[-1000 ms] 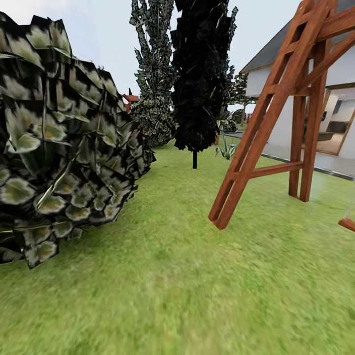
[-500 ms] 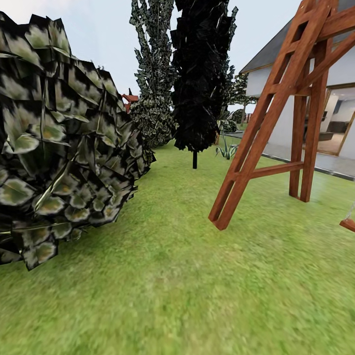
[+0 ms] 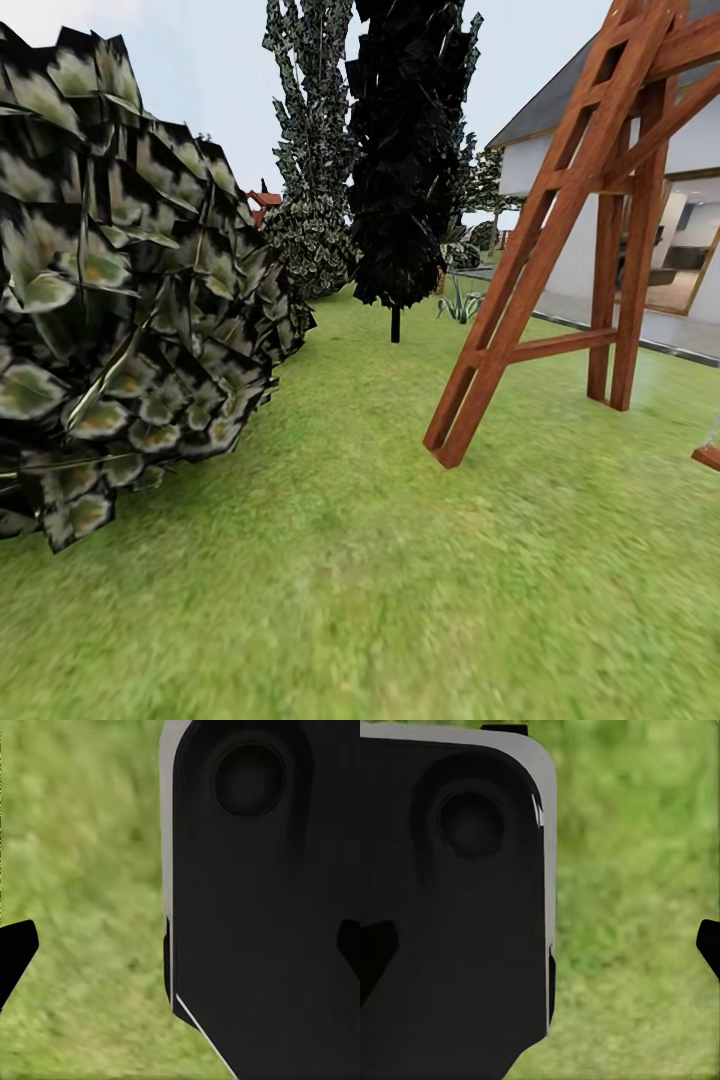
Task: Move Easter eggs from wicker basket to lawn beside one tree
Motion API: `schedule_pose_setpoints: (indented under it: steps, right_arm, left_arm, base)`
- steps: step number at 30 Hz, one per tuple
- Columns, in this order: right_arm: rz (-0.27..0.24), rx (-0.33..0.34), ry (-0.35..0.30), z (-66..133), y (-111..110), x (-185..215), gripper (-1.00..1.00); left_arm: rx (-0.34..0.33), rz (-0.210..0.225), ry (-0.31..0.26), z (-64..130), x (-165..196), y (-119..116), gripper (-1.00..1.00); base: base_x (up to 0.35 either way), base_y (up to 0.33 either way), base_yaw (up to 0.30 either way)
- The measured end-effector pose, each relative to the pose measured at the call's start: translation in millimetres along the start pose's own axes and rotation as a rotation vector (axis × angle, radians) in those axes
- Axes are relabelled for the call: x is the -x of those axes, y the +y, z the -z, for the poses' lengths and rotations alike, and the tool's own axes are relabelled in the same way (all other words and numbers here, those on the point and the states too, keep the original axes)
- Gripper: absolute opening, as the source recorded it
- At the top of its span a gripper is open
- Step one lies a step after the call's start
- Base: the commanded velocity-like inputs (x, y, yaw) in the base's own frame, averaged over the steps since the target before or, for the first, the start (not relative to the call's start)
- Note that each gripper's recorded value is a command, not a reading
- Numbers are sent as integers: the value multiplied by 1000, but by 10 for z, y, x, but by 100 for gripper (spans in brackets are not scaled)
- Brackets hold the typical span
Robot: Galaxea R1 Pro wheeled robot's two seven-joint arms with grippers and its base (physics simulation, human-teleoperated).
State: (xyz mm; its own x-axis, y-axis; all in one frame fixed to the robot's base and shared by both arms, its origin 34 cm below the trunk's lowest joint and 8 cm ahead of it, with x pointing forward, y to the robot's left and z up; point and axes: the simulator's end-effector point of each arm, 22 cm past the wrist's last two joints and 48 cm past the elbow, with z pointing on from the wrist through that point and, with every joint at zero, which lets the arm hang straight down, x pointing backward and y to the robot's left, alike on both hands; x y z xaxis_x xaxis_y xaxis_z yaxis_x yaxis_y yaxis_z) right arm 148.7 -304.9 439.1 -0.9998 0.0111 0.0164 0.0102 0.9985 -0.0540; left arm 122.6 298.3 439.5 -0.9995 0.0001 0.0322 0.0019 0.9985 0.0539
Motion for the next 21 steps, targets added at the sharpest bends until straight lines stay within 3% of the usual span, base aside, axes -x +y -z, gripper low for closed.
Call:
schedule_pose_setpoints:
  steps: [14,21]
  right_arm:
    - [0,1,14,1,10,-58,100]
    - [0,4,27,2,18,-132,100]
  left_arm:
    - [-1,0,1,0,-2,-7,100]
    - [0,0,0,0,0,-5,100]
  base:
    - [335,0,-2]
    - [344,0,-204]
